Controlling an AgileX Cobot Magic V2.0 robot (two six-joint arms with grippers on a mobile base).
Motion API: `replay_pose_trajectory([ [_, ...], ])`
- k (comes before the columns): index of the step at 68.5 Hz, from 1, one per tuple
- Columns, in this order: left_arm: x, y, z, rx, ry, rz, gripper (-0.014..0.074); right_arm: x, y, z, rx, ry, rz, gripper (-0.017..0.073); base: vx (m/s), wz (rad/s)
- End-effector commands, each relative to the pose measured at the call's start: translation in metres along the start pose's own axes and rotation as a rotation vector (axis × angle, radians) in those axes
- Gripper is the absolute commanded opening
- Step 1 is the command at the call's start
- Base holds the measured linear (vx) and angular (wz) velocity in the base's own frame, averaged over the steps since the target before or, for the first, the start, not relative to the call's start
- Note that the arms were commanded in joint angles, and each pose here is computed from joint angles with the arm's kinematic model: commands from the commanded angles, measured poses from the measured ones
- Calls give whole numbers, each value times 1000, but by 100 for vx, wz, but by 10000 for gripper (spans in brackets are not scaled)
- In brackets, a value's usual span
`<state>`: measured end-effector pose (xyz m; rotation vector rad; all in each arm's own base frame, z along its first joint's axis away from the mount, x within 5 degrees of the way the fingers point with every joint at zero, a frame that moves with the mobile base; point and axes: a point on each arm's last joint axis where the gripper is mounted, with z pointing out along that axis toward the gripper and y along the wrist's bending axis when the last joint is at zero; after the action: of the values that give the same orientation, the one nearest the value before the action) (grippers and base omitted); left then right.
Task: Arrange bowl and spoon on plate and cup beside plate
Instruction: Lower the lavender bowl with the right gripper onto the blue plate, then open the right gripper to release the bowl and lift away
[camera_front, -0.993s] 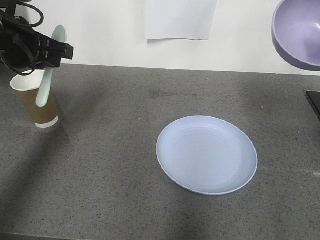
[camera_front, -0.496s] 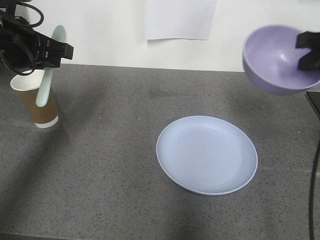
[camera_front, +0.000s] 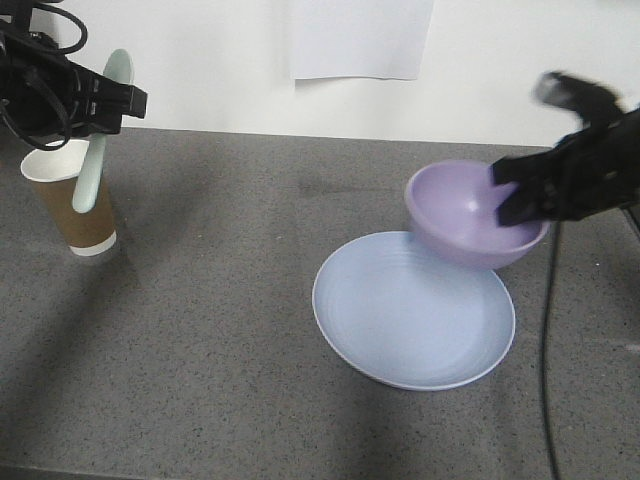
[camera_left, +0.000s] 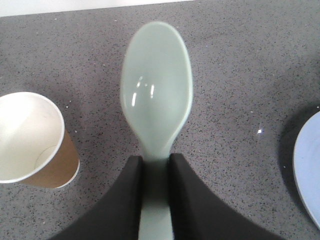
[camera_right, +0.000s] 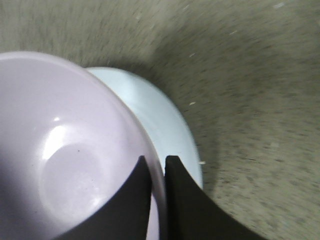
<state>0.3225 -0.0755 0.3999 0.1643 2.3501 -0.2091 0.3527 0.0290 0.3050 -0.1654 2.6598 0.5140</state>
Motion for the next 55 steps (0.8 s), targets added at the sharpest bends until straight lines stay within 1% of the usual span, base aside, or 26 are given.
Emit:
replay_pose_trajectory([
  [1, -12, -4, -20, 20, -119, 0, -6, -7, 25, 2, 13, -33, -111, 55, 0, 0],
  [2, -12, -4, -20, 20, -119, 0, -6, -6, 28, 6, 20, -20, -129, 58, 0, 0],
  [3, -12, -4, -20, 20, -118, 0, -6, -6, 29, 9, 22, -14, -131, 60, 0, 0],
  [11, -11, -4, -20, 19, -113, 0, -6, -3, 45, 33, 34, 50, -204, 74, 0, 0],
  [16, -11, -4, -20, 19, -111, 0, -6, -1, 52, 46, 39, 81, -235, 82, 0, 0],
  [20, -11, -4, -20, 19, -110, 0, -6, 1, 56, 56, 37, 104, -244, 85, 0, 0],
  [30, -11, -4, -20, 19, -103, 0, -6, 2, 53, 70, 39, 135, -219, 94, 0, 0],
  [41, -10, -4, -20, 19, -100, -1, -6, 1, 49, 74, 70, 133, -222, 115, 0, 0],
  [48, -10, -4, -20, 19, -100, -1, -6, 1, 48, 74, 81, 129, -218, 153, 0, 0],
  [55, -10, -4, -20, 19, -100, -1, -6, 1, 48, 74, 81, 126, -219, 213, 0, 0],
])
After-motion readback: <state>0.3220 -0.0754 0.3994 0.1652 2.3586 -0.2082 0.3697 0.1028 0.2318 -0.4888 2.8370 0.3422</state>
